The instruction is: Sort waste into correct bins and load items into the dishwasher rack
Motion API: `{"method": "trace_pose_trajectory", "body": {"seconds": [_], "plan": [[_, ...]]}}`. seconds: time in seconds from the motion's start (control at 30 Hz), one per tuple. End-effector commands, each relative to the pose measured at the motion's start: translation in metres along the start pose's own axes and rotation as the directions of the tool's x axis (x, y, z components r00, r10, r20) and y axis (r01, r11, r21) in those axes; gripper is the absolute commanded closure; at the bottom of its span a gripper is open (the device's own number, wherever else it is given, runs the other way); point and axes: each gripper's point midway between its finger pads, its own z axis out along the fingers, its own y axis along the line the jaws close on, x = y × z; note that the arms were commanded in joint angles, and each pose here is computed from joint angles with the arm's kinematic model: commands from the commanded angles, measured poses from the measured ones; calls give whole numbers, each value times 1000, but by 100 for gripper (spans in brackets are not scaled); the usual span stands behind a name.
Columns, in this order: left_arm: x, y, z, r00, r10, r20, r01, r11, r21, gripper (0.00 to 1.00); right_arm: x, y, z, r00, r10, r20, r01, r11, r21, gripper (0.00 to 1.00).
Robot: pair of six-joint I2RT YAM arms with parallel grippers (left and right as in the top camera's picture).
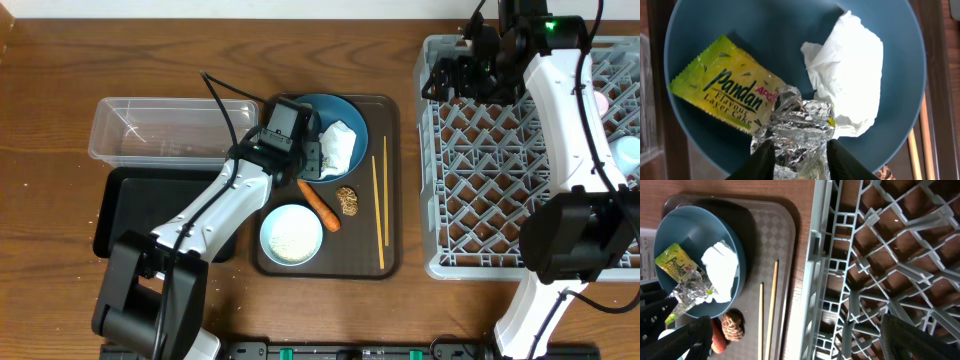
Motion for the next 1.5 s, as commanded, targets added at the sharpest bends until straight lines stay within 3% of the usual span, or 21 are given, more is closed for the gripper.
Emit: {"method": "trace_pose_trajectory", "body": {"seconds": [0.0,0.1,0.13,0.17,0.2,0.23,0.53,0.87,1.0,1.23,1.27,1.33,1.47], "plan": [[0,-1,-1,1000,1,-8,-1,1000,-3,68,-6,0,-19,999,0,48,-1,1000,11,1],[2,0,-1,1000,1,-19,-1,1000,-7,71,-6,0,-19,999,3,45,-3,1000,12,1],[4,1,-1,1000,1,-25,-1,1000,-9,64,-6,-1,-19,999,3,45,-4,1000,12,1],[5,2,-1,1000,0,-31,-1,1000,-12,47,-5,-1,-19,999,5,44,-5,1000,12,1],[7,2,-1,999,0,-36,-1,1000,-14,39,-5,-1,-19,999,5,43,-5,1000,13,1],[8,2,-1,999,0,-40,-1,1000,-15,38,-5,-1,-19,999,5,42,-6,1000,13,1],[18,-3,-2,996,-2,-86,4,1000,20,39,-5,-2,-20,999,6,42,-7,1000,13,1],[24,-1,-3,994,-4,-111,5,1000,10,65,-5,-2,-20,999,7,42,-7,1000,13,1],[28,1,-3,992,-6,-128,6,1000,3,68,-5,-2,-20,999,7,42,-7,1000,13,1],[38,4,-5,985,-10,-169,8,1000,-13,68,-3,-2,-20,999,9,35,-9,1000,13,1],[39,5,-5,985,-10,-172,8,1000,-14,66,-3,-2,-20,999,9,35,-9,1000,13,1],[39,5,-5,985,-11,-174,8,1000,-14,50,-3,-2,-20,999,9,36,-9,1000,13,1],[43,6,-5,982,-12,-187,9,1000,-19,48,-3,-2,-20,999,8,36,-9,1000,14,1]]}}
